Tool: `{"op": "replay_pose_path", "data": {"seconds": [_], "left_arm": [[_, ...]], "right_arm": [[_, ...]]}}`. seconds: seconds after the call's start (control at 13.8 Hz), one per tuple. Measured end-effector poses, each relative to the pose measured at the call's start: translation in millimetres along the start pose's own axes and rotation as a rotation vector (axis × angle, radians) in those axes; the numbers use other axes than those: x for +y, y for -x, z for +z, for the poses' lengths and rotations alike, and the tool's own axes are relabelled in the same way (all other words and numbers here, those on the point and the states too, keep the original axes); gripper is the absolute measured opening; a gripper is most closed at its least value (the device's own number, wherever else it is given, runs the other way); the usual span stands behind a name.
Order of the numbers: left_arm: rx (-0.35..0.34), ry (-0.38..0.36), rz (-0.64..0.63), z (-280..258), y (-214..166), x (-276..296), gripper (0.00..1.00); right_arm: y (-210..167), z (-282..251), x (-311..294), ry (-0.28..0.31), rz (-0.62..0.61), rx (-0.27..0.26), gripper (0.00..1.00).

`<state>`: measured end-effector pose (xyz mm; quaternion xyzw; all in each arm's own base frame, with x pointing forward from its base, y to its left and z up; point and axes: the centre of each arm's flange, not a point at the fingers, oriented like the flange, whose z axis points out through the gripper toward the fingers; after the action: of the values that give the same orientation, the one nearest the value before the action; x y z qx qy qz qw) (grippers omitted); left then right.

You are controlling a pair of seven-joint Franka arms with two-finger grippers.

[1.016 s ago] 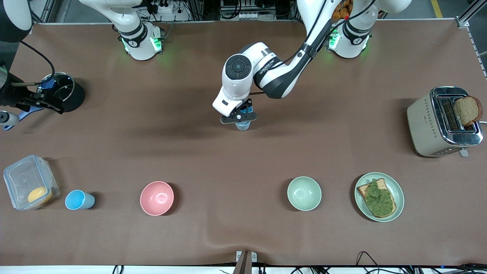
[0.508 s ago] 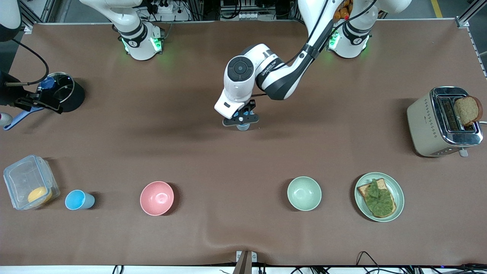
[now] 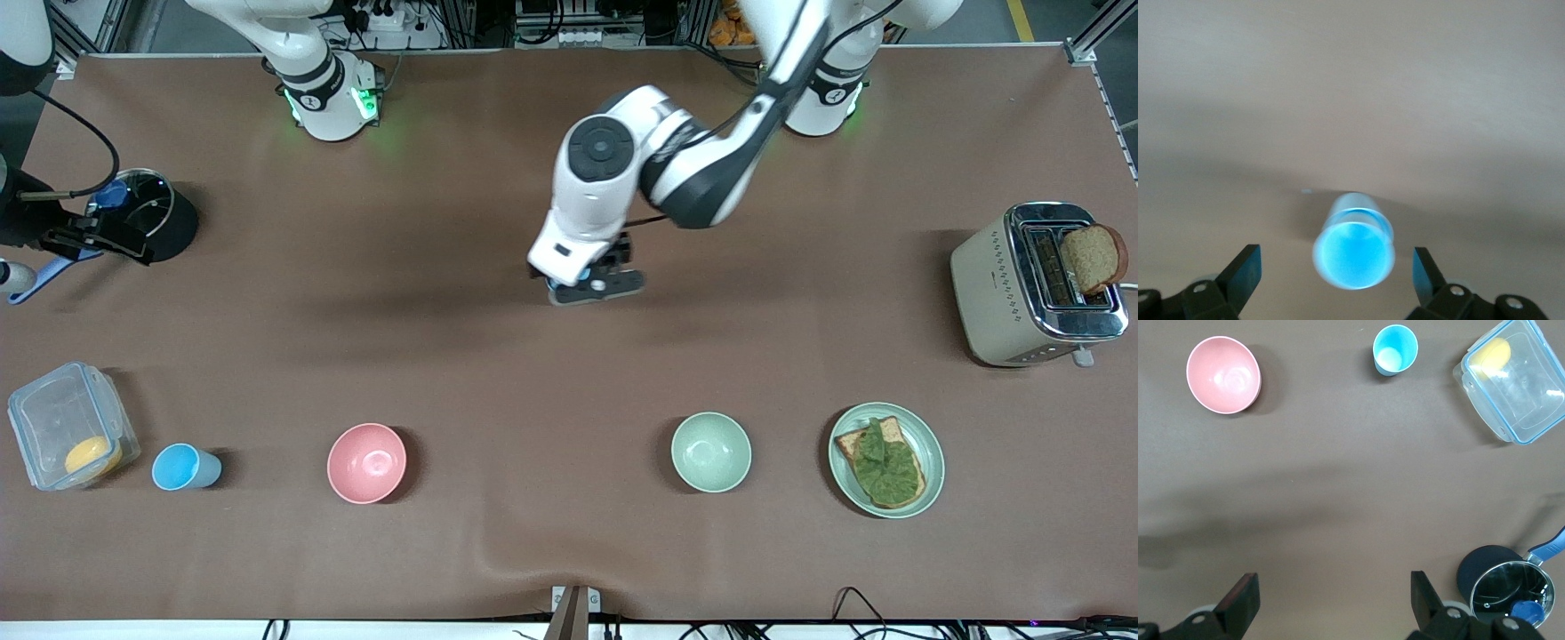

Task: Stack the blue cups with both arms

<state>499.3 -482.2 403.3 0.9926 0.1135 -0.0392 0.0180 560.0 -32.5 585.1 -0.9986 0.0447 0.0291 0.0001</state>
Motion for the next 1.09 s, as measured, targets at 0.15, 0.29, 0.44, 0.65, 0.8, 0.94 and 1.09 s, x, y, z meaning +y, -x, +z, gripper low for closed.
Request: {"op": "replay_pose_path", "data": {"seconds": [0.15,0.29,0.44,0.65,0.8,0.94,1.09], "left_arm": [[0.006,-0.077,-0.002,-38,-18,-39,1.00],[0.003,-0.113,0.052,-75,-34,-81,1.00],[0.004,-0.151,0.143,-114,-54,-135,1.00],[0.020,-0.166,0.143,-178,-83,-229,1.00],[0.045,-0.148,0.187,-211,-99,-290,1.00],[0.062,-0.142,0.209,-230,-105,-330,1.00],[0.055,-0.145,0.209,-236,-105,-348,1.00]], "right_arm": [[0,0,0,0.000,0.000,0.000,1.00],[0,0,-3,0.000,-0.005,0.000,1.00],[0,0,-7,0.001,-0.013,0.000,1.00],[0,0,-9,0.001,-0.017,0.000,1.00],[0,0,-9,0.001,-0.017,0.000,1.00],[1,0,-9,0.001,-0.017,0.000,1.00],[1,0,-9,0.001,-0.017,-0.001,1.00]]}}
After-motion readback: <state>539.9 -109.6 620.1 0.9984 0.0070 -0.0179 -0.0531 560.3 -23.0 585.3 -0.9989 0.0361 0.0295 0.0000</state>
